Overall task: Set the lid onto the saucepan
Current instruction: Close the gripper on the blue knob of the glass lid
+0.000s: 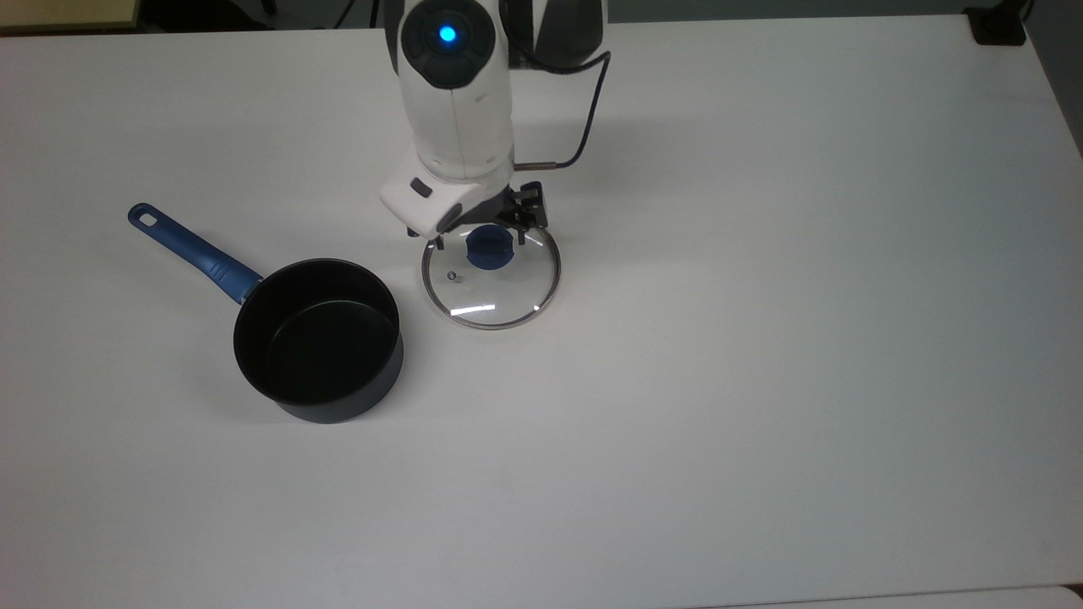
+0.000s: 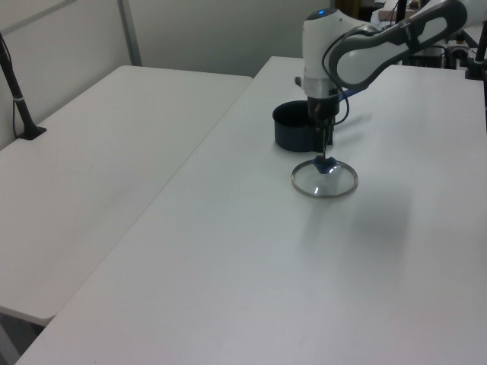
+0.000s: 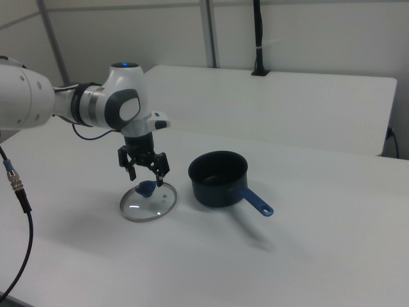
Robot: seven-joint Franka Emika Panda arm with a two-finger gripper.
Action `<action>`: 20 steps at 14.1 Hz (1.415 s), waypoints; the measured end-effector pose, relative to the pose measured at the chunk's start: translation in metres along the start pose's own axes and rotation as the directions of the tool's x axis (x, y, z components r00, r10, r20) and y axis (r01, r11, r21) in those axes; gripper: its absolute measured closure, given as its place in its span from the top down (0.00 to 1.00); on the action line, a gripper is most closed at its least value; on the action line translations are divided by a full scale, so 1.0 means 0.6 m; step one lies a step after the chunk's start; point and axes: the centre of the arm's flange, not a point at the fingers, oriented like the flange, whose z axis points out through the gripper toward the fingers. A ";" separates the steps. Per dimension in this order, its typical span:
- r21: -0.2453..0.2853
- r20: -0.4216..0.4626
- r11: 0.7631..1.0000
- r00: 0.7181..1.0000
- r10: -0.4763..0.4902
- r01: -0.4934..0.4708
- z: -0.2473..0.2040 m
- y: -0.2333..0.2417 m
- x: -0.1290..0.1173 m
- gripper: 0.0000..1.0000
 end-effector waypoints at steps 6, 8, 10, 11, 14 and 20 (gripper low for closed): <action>0.001 -0.009 1.000 1.000 0.001 -0.001 0.031 -0.013 0.012 0.95; -0.001 -0.009 1.000 1.000 0.000 0.000 0.031 -0.013 0.012 0.88; -0.009 -0.005 1.000 1.000 -0.006 0.006 0.034 -0.013 0.010 0.81; -0.015 -0.003 1.000 1.000 -0.010 0.010 0.035 -0.013 0.010 0.79; -0.020 -0.001 1.000 1.000 -0.017 0.017 0.037 -0.018 0.009 0.73; -0.021 -0.002 1.000 1.000 -0.020 0.020 0.037 -0.020 0.009 0.61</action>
